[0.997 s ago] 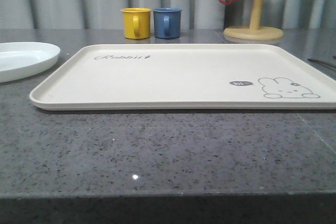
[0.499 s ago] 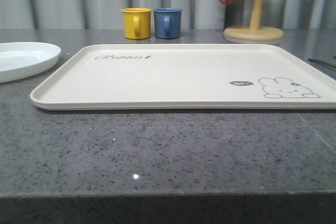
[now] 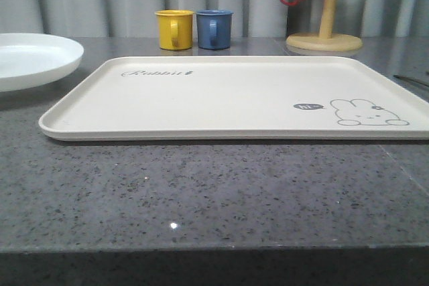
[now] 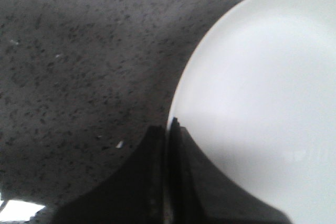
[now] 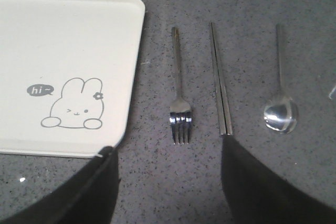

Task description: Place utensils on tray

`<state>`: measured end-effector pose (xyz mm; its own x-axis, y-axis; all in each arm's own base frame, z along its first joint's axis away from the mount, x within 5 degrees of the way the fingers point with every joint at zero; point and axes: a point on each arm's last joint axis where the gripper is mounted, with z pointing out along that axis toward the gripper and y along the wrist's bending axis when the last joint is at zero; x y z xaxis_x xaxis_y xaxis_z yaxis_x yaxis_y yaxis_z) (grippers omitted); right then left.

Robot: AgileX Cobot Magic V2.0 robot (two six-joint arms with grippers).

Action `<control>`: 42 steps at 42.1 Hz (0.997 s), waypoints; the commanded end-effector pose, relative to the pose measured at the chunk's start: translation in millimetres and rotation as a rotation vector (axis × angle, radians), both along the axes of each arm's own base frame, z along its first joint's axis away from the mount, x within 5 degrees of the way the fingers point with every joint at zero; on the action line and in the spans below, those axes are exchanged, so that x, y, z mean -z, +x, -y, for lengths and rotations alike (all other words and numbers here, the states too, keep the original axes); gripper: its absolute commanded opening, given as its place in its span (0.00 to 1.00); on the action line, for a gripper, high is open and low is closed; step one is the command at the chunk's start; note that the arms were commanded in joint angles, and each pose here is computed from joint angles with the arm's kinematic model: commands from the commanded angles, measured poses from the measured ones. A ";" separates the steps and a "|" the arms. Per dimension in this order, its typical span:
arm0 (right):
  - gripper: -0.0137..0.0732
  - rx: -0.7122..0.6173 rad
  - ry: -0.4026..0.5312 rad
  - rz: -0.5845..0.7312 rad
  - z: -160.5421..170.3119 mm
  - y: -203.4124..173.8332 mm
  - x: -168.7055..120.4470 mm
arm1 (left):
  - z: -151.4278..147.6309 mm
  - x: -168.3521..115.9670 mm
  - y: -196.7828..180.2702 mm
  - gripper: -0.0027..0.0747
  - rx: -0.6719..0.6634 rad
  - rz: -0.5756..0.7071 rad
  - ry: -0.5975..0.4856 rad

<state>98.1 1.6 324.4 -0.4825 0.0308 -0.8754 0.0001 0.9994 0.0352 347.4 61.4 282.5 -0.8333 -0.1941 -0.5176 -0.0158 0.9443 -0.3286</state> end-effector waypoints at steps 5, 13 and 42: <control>0.69 0.004 -0.021 0.084 1.2 3.7 -13.3 | 53.3 -49.9 -4.4 0.01 0.156 0.121 -0.032; 0.69 0.004 -0.021 0.084 1.2 3.7 -13.3 | 116.7 -45.0 -4.8 0.01 0.336 0.111 -0.044; 0.69 0.004 -0.021 0.084 1.2 3.7 -13.3 | 183.2 -9.5 6.7 0.38 0.493 0.070 -0.008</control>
